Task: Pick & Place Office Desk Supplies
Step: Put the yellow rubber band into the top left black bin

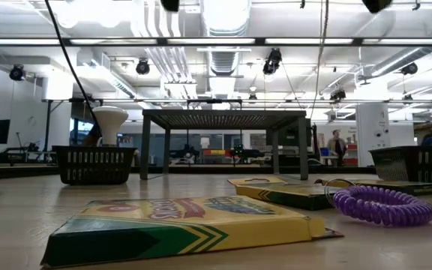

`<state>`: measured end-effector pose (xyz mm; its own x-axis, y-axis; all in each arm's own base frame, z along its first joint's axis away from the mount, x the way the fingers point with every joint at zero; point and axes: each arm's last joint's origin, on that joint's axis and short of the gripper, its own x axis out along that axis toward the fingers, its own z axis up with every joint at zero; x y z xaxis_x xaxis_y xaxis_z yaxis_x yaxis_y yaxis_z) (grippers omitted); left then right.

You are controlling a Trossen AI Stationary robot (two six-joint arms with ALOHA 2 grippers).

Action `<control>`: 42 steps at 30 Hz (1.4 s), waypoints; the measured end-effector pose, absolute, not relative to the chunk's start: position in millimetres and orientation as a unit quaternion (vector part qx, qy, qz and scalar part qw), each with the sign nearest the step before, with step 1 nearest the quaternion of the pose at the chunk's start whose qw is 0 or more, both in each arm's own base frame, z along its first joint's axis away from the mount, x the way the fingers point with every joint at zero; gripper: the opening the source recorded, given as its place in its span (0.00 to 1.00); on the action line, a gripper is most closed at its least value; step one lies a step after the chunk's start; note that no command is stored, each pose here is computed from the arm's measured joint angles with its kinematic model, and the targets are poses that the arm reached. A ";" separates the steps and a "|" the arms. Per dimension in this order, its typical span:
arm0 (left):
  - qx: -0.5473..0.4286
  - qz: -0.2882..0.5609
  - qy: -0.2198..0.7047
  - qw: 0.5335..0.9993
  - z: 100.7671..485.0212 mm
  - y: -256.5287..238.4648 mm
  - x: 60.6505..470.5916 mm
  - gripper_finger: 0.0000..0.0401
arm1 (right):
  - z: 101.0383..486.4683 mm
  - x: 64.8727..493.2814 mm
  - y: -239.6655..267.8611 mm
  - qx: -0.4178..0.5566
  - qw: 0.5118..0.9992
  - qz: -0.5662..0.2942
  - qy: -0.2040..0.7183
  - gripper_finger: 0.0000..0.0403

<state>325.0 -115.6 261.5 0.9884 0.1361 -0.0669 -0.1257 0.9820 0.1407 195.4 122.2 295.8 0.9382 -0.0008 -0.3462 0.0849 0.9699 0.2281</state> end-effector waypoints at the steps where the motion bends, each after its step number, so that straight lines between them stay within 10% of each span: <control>1: 0.079 0.065 0.028 0.994 263.8 -115.6 325.2 0.41 | 296.4 197.6 123.8 0.109 0.980 -0.016 0.167 0.02; 34: 0.051 -0.002 0.045 0.998 271.1 -115.0 331.6 0.54 | 305.3 283.0 119.2 0.014 0.990 0.105 0.097 0.02; 42: 0.055 -0.008 0.058 0.997 268.3 -115.2 331.3 0.28 | 307.6 295.7 125.0 -0.005 0.987 0.104 0.123 0.02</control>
